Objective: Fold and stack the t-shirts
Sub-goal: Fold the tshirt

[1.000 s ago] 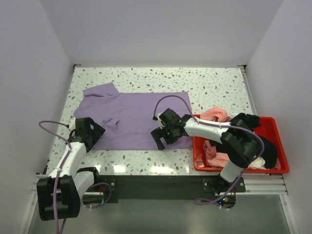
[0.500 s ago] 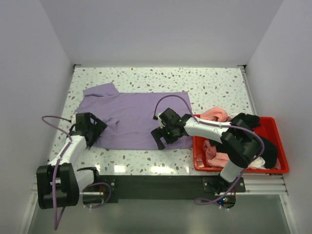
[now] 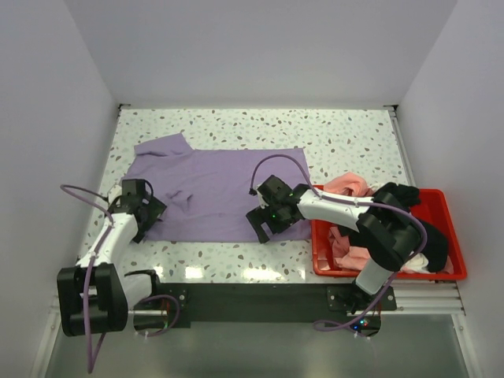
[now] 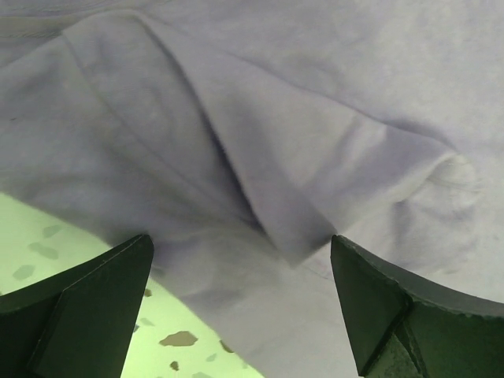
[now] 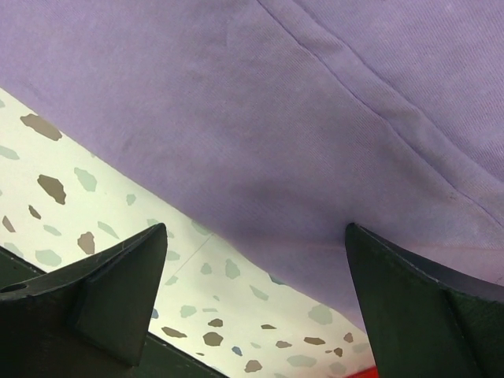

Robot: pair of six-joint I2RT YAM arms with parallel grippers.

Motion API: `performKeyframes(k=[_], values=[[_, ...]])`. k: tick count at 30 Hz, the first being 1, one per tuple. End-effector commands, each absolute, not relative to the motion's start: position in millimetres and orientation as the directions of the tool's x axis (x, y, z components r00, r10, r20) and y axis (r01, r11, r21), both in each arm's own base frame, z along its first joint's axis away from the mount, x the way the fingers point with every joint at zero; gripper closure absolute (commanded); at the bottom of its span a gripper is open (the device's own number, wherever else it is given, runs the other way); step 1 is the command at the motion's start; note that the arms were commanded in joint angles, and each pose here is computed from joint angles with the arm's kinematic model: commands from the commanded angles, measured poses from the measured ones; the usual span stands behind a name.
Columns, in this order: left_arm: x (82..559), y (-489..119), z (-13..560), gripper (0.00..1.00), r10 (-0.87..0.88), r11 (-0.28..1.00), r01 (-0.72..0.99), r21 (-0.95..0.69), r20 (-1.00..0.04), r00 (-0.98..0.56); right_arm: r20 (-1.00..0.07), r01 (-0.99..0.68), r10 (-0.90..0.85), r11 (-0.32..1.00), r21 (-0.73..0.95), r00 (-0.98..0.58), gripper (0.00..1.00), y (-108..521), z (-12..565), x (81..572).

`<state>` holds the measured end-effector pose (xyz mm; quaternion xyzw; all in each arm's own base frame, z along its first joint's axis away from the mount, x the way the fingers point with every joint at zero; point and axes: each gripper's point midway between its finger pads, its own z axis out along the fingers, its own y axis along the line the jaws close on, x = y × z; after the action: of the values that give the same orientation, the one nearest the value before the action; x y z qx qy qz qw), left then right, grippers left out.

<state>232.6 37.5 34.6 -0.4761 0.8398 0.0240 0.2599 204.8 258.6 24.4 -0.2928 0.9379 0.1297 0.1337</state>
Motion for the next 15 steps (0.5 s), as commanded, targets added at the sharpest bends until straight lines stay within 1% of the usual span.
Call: performKeyframes(k=[1,4,8,11,15], values=[[217.6,50.2,38.1,0.0,-0.784,0.508,-0.848,-0.149,-0.489,-0.383,-0.351,-0.579,-0.508,0.804,0.134,-0.787,0.01,252.1,35.7,207.8],[219.8,51.3,51.8,0.0,-0.78,0.508,-0.843,-0.18,-0.512,-0.36,-0.371,-0.584,-0.507,0.801,0.131,-0.778,0.01,250.8,41.5,208.1],[237.5,46.2,81.9,0.0,-0.771,0.54,-0.79,-0.29,-0.548,-0.326,-0.395,-0.593,-0.502,0.792,0.148,-0.769,0.01,255.5,48.4,209.3],[249.4,36.2,97.7,0.0,-0.769,0.574,-0.735,-0.362,-0.548,-0.331,-0.404,-0.594,-0.499,0.79,0.151,-0.767,0.01,256.6,49.9,209.9],[259.0,16.7,89.9,0.0,-0.778,0.603,-0.671,-0.43,-0.5,-0.379,-0.407,-0.597,-0.501,0.788,0.151,-0.764,0.01,256.7,48.7,209.5]])
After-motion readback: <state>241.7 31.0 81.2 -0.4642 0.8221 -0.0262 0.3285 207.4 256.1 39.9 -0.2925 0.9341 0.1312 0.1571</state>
